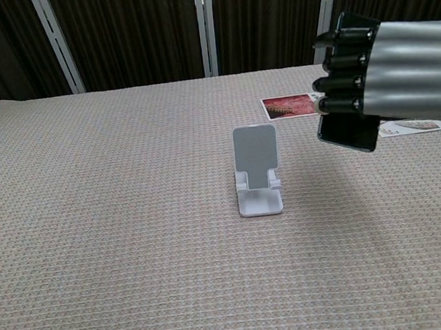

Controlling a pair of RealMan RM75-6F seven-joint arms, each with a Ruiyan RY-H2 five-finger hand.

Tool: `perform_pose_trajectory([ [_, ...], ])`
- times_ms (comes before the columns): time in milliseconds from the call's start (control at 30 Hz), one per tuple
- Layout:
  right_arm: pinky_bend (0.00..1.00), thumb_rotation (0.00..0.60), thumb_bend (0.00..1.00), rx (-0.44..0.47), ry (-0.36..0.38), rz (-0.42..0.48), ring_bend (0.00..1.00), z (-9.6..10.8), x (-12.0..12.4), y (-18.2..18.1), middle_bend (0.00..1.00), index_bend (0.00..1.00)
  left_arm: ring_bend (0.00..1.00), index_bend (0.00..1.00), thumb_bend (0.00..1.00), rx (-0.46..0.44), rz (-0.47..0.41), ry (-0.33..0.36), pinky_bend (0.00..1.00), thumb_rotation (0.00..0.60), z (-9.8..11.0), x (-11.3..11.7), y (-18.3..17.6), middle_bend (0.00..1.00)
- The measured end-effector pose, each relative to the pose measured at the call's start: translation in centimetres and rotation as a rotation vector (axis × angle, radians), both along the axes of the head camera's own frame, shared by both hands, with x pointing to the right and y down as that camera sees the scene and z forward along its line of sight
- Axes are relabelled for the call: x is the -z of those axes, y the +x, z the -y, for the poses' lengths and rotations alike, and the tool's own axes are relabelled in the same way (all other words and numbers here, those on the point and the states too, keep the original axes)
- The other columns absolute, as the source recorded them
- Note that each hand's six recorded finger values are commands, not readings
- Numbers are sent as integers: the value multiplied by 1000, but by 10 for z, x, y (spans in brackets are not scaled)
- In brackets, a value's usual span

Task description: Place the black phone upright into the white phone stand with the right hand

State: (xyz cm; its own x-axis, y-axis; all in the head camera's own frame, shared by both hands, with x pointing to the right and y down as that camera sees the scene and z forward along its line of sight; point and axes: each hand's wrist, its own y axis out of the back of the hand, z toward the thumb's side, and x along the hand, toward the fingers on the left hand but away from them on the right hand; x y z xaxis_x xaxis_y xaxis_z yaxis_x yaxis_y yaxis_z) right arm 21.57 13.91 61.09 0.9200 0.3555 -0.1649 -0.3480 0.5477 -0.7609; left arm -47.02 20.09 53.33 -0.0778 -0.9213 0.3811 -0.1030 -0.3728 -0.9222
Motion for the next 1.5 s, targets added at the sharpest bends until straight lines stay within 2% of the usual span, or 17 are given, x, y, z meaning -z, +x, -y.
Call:
perform_pose_trajectory([
  [200, 211, 600, 86, 55, 123, -75, 329, 6, 9, -47, 448, 488, 0, 0, 0, 31, 2, 6, 0, 600, 1, 2, -10, 0],
  [400, 173, 600, 86, 123, 178, -108, 299, 13, 4, -89, 454, 493, 0, 0, 0, 66, 14, 8, 0, 600, 5, 0, -23, 0],
  [500, 149, 600, 86, 135, 205, -123, 282, 12, -4, -95, 459, 501, 0, 0, 0, 80, 19, 24, 0, 600, 7, 1, -28, 0],
  [900, 135, 600, 86, 181, 193, -194, 273, -2, -44, -104, 466, 504, 0, 0, 0, 98, 35, 1, 0, 600, 7, -7, -31, 0],
  [1100, 113, 600, 86, 183, 187, -207, 272, -9, -54, -108, 466, 504, 0, 0, 0, 99, 44, -10, 0, 600, 7, -11, -31, 0],
  [1500, 111, 600, 86, 159, 192, -243, 272, -8, -65, -116, 467, 505, 0, 0, 0, 104, 48, -10, 0, 600, 8, -11, -32, 0],
])
